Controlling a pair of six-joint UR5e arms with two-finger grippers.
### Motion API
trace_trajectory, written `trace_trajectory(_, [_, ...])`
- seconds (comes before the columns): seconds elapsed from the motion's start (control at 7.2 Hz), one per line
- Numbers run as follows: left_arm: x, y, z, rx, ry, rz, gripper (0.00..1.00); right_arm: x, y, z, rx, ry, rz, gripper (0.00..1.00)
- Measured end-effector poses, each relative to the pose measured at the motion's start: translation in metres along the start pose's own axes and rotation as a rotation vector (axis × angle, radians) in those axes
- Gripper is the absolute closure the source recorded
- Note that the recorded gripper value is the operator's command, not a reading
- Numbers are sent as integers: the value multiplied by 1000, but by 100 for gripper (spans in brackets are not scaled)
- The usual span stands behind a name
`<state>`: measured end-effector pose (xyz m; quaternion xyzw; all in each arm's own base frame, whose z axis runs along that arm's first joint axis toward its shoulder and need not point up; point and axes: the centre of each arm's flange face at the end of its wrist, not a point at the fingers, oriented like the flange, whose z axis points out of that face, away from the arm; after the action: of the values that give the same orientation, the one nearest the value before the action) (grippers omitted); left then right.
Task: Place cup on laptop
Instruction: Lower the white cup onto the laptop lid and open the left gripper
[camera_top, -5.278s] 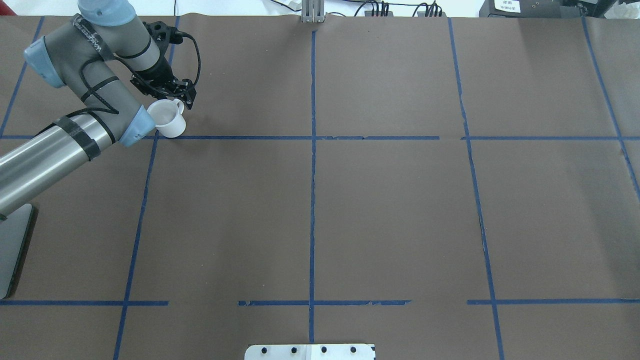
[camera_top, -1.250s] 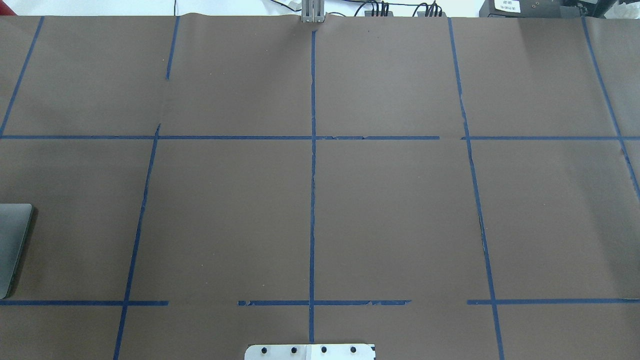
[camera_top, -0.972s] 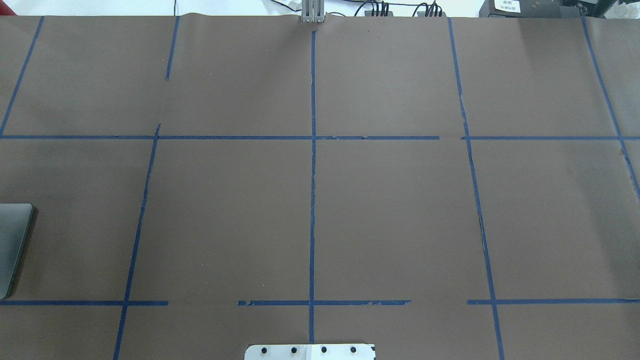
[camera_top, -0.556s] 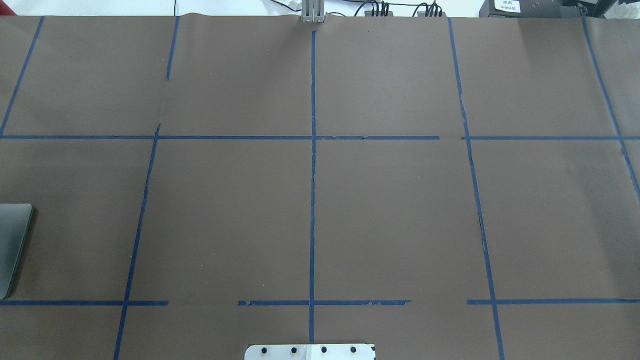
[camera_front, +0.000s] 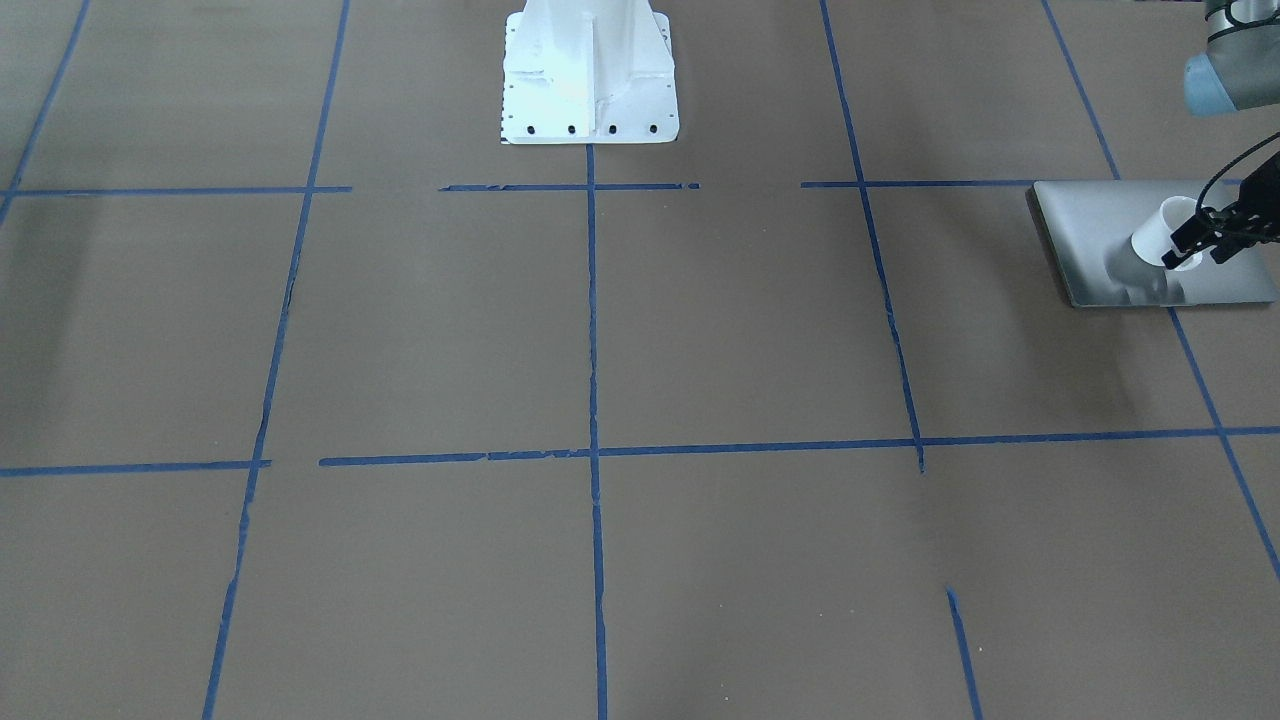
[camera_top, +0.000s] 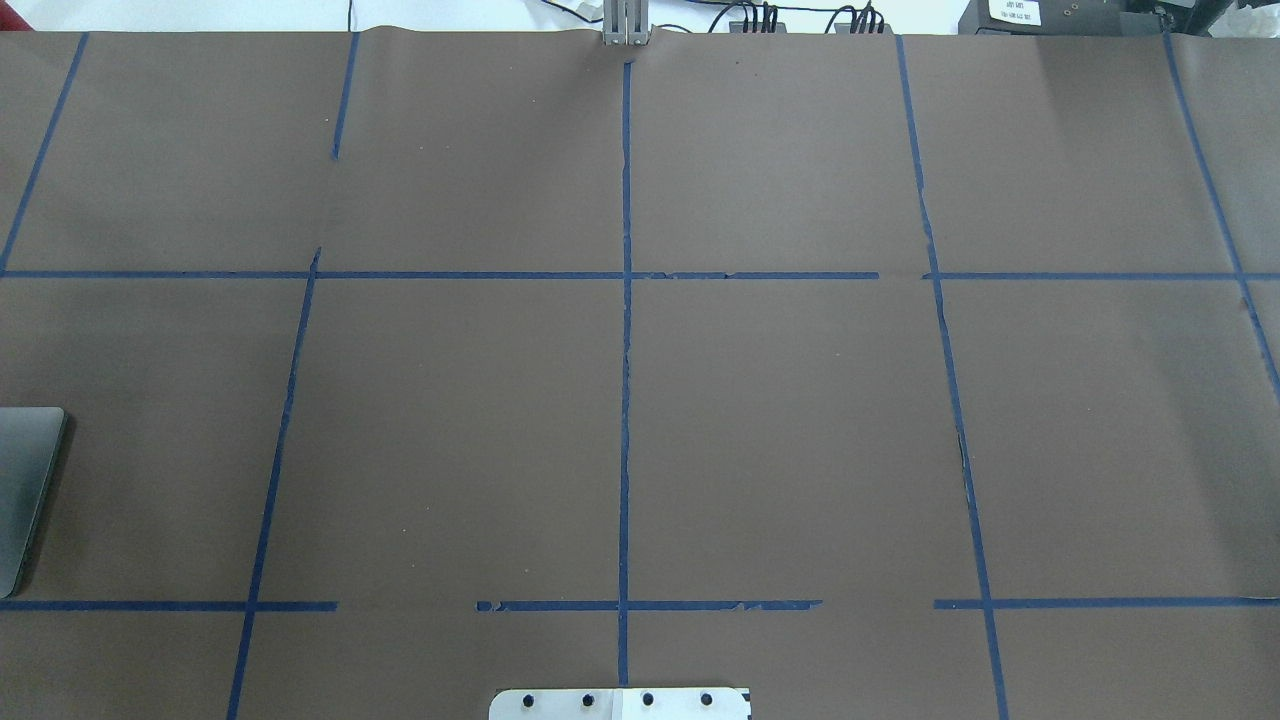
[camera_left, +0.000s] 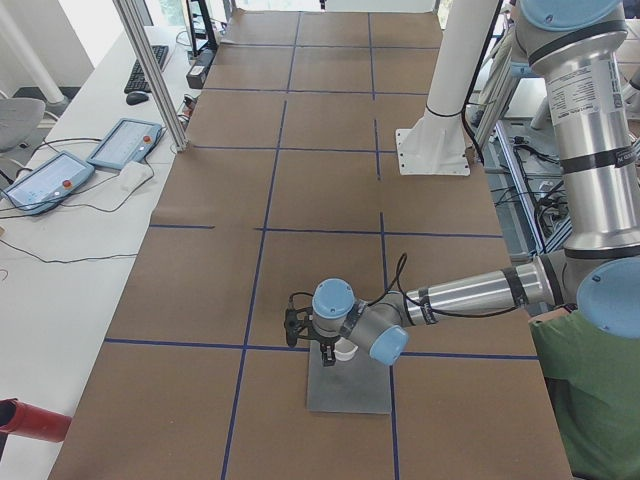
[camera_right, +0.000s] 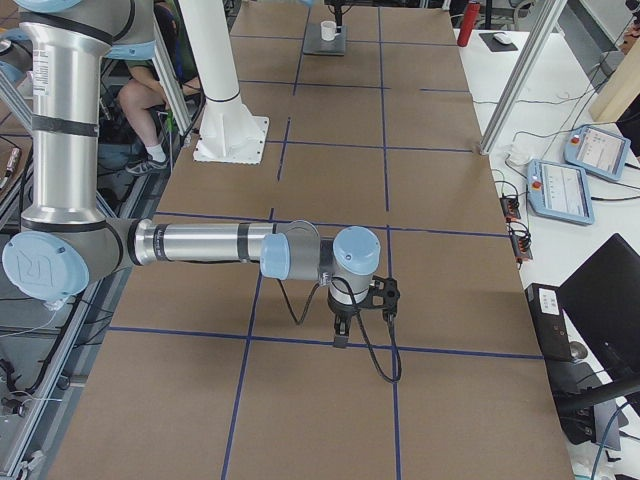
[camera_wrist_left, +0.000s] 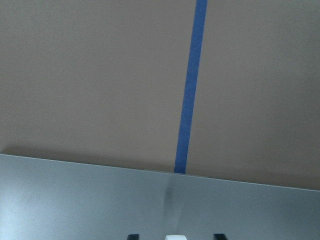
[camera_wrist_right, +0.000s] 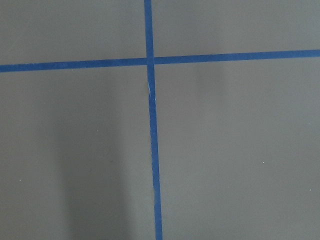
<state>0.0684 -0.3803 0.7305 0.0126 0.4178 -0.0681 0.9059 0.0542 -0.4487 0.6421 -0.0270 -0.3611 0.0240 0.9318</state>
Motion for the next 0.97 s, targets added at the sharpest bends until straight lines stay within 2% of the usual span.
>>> trace_trajectory(0.42, [35,-17,-20,28,25,44,0,0,0,0,0,0,0,0])
trace_trajectory(0.69, [54,-38,-46,14,-10,112,0,0,0,0,0,0,0,0])
trace_trajectory(0.97, [47,-64,-94,15,-58,173,0,0,0,0,0,0,0,0])
